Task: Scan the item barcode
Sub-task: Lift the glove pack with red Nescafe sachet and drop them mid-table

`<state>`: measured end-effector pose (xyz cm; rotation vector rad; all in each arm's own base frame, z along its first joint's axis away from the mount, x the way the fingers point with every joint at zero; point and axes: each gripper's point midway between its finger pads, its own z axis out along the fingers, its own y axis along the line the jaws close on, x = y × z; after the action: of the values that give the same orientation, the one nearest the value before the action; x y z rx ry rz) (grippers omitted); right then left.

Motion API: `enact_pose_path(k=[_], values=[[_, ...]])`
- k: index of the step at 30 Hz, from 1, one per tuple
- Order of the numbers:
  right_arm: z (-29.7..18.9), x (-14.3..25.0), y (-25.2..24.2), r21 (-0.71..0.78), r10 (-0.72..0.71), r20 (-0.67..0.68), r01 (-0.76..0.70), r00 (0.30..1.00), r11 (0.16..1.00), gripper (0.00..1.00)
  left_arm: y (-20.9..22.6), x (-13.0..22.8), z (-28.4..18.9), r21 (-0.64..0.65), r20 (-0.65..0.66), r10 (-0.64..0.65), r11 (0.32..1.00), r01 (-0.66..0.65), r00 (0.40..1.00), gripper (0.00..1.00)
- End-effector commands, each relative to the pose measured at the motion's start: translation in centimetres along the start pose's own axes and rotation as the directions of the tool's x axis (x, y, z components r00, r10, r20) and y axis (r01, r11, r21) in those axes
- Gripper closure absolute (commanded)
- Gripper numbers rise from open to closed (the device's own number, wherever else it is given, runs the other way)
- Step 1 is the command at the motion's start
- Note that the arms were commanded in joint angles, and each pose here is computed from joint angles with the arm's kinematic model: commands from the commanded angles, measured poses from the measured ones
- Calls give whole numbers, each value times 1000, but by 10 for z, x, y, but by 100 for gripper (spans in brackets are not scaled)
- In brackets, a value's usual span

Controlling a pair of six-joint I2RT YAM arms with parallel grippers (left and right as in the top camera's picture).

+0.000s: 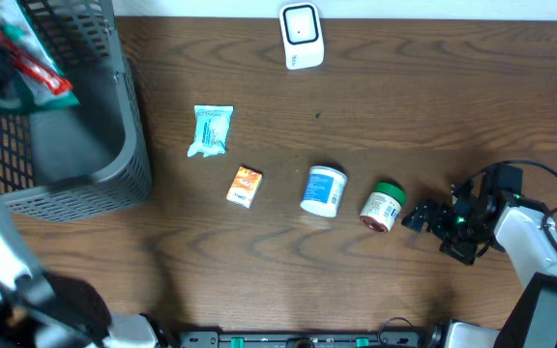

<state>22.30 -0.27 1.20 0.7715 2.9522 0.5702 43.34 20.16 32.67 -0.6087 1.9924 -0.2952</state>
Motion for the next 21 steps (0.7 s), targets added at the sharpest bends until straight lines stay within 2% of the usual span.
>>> enact_pose_path(k=[1, 4, 7, 9, 11, 13, 15, 19, 21], values=[[1, 2, 3, -11, 5, -9, -5, 1000, 1000, 1, -32, -28, -42, 29, 118, 35, 999, -39, 992, 93], [1, 2, 3, -11, 5, -9, -5, 1000, 1000, 1, -60, -36, -74, 91, 168, 42, 994, -58, 985, 93], [1, 2, 4, -14, 5, -9, -5, 1000, 1000, 1, -101, -29, -100, 256, 152, 34, 964, -72, 988, 93], [1, 2, 4, -14, 5, -9, -5, 1000, 1000, 1, -131, -12, -111, 385, 86, 36, 920, -67, 996, 93], [1, 2, 4, -14, 5, -9, -5, 1000, 1000, 1, -155, 17, -114, 473, -31, 40, 881, -21, 999, 93], [1, 2, 4, -14, 5, -9, -5, 1000, 1000, 1, -172, 56, -108, 494, -177, 58, 869, 38, 983, 93], [1, 2, 4, -15, 5, -9, -5, 1000, 1000, 1, -186, 93, -101, 509, -276, 125, 860, 35, 953, 93], [1, 2, 4, -14, 5, -9, -5, 1000, 1000, 1, -195, 170, -70, 400, -447, 231, 916, -38, 864, 93], [1, 2, 4, -14, 5, -9, -5, 1000, 1000, 1, -203, 207, -58, 378, -505, 292, 921, -96, 812, 93]])
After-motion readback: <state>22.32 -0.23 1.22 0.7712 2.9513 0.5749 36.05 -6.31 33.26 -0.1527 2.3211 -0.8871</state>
